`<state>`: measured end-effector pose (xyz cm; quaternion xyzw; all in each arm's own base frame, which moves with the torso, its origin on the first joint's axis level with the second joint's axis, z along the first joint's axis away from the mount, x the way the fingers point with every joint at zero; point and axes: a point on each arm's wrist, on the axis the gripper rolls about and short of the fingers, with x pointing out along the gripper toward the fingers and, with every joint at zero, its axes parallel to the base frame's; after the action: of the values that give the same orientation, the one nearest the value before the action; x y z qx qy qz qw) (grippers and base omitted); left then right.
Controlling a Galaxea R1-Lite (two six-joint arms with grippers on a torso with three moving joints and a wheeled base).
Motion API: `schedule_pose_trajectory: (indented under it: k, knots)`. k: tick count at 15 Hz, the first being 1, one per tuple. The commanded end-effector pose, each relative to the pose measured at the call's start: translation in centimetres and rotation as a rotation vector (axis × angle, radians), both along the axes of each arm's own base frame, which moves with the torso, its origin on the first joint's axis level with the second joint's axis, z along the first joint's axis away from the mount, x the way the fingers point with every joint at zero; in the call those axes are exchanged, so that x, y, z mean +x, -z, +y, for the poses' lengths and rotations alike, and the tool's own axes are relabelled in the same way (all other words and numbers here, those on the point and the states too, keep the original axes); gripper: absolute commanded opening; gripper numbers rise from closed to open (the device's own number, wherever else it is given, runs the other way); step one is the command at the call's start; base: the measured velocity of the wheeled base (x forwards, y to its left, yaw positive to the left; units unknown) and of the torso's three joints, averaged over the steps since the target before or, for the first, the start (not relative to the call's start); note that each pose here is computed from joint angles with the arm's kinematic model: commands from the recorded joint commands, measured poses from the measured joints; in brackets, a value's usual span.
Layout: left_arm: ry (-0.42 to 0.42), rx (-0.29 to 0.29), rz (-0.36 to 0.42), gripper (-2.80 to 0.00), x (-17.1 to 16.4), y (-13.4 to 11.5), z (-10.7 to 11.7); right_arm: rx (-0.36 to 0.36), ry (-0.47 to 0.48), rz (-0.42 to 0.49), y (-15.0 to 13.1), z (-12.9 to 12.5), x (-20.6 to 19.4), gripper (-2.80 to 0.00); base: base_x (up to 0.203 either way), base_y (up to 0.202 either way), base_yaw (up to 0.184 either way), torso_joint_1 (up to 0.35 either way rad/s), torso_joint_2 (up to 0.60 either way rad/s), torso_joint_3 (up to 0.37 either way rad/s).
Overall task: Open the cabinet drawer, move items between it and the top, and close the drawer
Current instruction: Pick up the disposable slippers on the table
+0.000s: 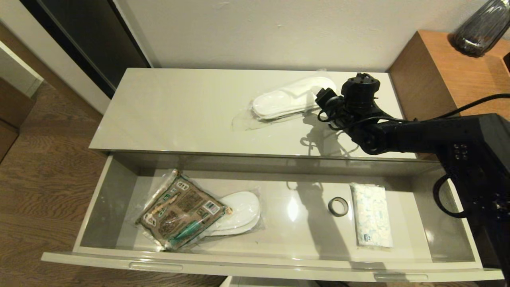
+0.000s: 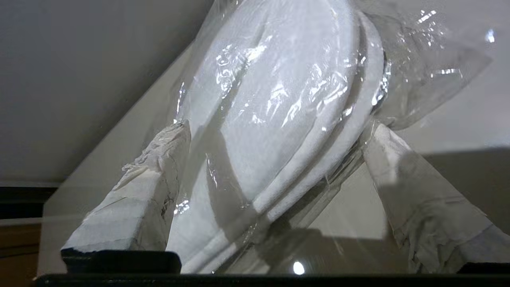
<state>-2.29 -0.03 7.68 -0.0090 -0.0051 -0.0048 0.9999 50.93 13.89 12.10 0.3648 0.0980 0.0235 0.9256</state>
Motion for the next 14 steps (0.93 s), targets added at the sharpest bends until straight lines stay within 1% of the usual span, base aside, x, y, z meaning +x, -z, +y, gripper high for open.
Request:
schedule_pose_trajectory:
  k: [1,3,5,7,9,10,11,14]
  knots:
    - [-0.002,0.000,0.001,-2.80,0.0,0.0,0.0,-0.128,-0.004,0.421,6.8,0.2,-0.5,0.00,0.000,0.000,0.000,0.000,0.00,0.000]
    - [-0.002,0.000,0.001,-2.80,0.0,0.0,0.0,-0.145,-0.020,0.424,6.9,0.9,-0.7,0.00,0.000,0.000,0.000,0.000,0.00,0.000]
    - [-0.002,0.000,0.001,-2.80,0.0,0.0,0.0,-0.191,-0.053,0.424,6.8,1.7,-1.1,0.00,0.000,0.000,0.000,0.000,0.00,0.000]
    - [-0.002,0.000,0.001,-2.80,0.0,0.0,0.0,-0.215,-0.069,0.444,6.7,2.2,-1.5,0.00,0.000,0.000,0.000,0.000,0.00,0.000]
    - [-0.002,0.000,0.001,-2.80,0.0,0.0,0.0,-0.226,-0.059,0.466,6.9,2.2,-1.6,0.00,0.000,0.000,0.000,0.000,0.00,0.000]
    - [-0.002,0.000,0.001,-2.80,0.0,0.0,0.0,-0.244,-0.030,0.481,7.1,2.2,-1.8,0.00,0.000,0.000,0.000,0.000,0.00,0.000]
    - [-0.002,0.000,0.001,-2.80,0.0,0.0,0.0,-0.253,-0.027,0.496,7.2,2.3,-1.9,0.00,0.000,0.000,0.000,0.000,0.00,0.000]
    - [-0.002,0.000,0.001,-2.80,0.0,0.0,0.0,-0.257,-0.028,0.501,7.4,2.5,-2.0,0.00,0.000,0.000,0.000,0.000,0.00,0.000]
